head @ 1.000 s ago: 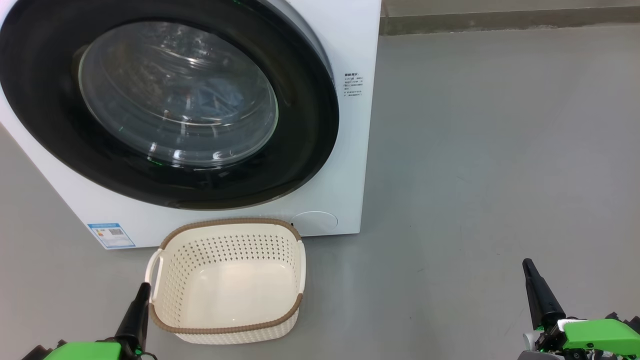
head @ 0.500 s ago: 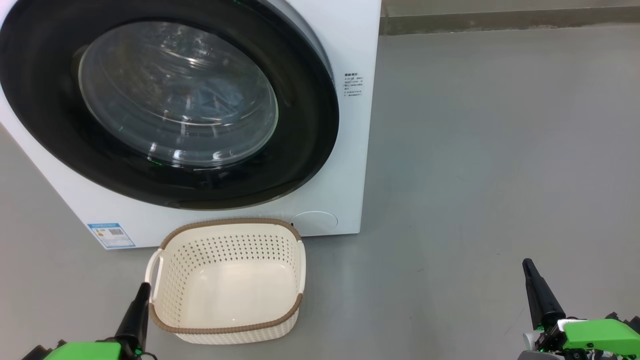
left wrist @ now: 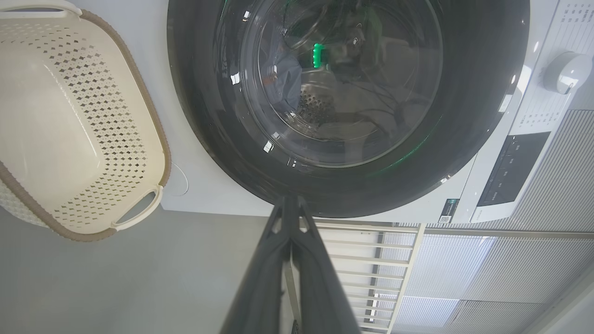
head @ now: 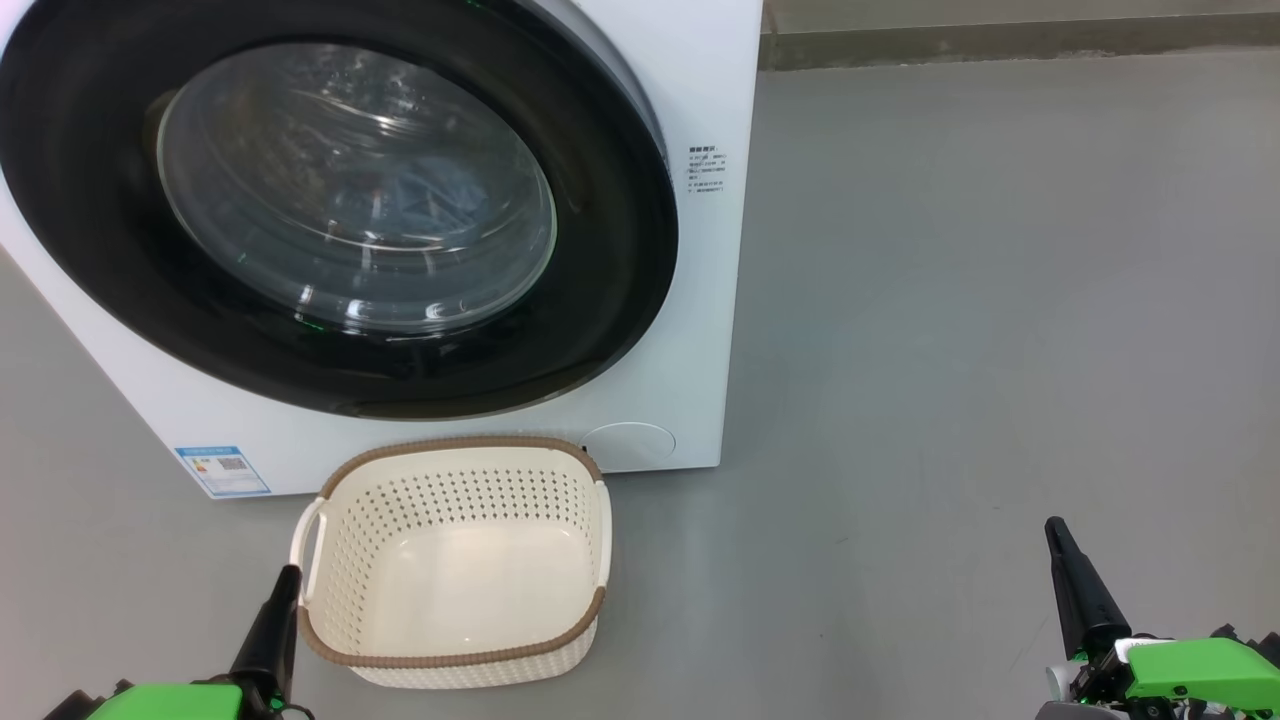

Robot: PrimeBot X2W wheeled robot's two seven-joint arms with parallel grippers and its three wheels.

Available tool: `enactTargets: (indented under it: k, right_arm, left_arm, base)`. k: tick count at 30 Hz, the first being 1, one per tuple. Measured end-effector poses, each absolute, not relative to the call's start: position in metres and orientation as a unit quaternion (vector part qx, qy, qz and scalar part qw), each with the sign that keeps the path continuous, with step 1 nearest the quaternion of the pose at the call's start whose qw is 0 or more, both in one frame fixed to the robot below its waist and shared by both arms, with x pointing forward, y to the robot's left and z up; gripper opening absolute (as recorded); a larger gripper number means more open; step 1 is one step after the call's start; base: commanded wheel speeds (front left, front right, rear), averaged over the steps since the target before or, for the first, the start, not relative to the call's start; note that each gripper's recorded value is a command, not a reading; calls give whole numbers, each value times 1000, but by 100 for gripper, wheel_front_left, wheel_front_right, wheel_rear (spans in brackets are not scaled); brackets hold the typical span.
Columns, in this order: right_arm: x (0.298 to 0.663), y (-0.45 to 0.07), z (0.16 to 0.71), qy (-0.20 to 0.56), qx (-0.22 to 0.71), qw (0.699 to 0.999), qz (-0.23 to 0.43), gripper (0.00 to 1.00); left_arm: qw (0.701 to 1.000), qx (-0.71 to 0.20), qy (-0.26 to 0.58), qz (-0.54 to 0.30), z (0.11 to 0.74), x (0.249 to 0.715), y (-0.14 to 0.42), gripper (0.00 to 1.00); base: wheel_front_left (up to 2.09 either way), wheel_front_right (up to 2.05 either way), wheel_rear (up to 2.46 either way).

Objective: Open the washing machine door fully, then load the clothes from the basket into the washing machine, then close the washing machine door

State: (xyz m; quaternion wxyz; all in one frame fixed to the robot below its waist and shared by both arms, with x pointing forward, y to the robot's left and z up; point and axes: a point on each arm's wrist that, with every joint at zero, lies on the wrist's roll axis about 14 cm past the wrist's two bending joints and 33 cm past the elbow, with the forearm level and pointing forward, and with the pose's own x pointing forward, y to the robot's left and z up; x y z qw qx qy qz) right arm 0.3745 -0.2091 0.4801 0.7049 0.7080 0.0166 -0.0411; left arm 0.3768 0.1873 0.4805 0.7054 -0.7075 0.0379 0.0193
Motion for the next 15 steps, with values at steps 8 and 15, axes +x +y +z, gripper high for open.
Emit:
enactTargets:
  k: [8, 15]
  right_arm:
    - [375, -209, 480, 17, 708, 705, -41, 0]
    - [375, -209, 480, 17, 708, 705, -41, 0]
  left_arm:
    - [705, -708, 38, 19, 481, 377, 187, 0]
    - [705, -708, 38, 19, 481, 377, 187, 0]
  base:
    - [0, 0, 0]
    - [0, 0, 0]
